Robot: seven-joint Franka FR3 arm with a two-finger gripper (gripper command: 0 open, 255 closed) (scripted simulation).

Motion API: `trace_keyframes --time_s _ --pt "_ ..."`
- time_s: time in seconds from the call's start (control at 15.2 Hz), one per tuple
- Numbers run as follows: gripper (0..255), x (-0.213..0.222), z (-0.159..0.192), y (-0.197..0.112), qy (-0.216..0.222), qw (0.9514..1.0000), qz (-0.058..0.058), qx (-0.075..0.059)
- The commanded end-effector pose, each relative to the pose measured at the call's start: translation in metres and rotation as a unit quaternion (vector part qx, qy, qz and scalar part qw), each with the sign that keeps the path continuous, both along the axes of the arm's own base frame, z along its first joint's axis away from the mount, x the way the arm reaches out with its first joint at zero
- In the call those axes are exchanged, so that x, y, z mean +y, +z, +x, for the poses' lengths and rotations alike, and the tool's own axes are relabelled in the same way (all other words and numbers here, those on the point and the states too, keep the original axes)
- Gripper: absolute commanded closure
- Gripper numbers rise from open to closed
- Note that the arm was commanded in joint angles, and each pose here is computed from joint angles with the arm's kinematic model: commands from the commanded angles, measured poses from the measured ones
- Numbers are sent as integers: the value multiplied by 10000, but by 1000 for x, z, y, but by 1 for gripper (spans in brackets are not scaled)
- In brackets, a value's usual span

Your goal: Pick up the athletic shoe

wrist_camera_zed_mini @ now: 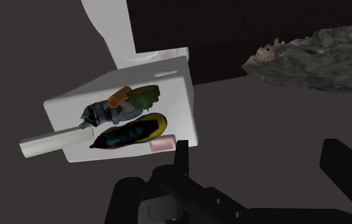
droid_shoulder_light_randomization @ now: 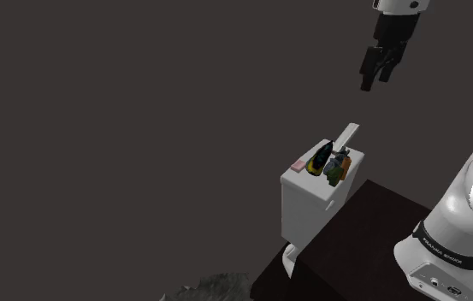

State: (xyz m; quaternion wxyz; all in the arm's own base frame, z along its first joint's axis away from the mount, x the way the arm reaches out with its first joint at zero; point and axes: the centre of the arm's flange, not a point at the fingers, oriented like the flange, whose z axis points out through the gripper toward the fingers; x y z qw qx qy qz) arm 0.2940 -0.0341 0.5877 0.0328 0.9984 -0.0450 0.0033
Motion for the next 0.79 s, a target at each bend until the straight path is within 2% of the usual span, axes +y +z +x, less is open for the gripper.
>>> trace_keyframes --time_s 0.0,0.33,0.53,0.73 --pt "0 0 0 0 0 10000 0 0" --pt "0 -17 34 -53 -742 9972 6 -112" --pt "0 -30 53 -84 -1186 9928 10 -178" --pt "0 -44 72 -115 -1627 9864 13 -245"
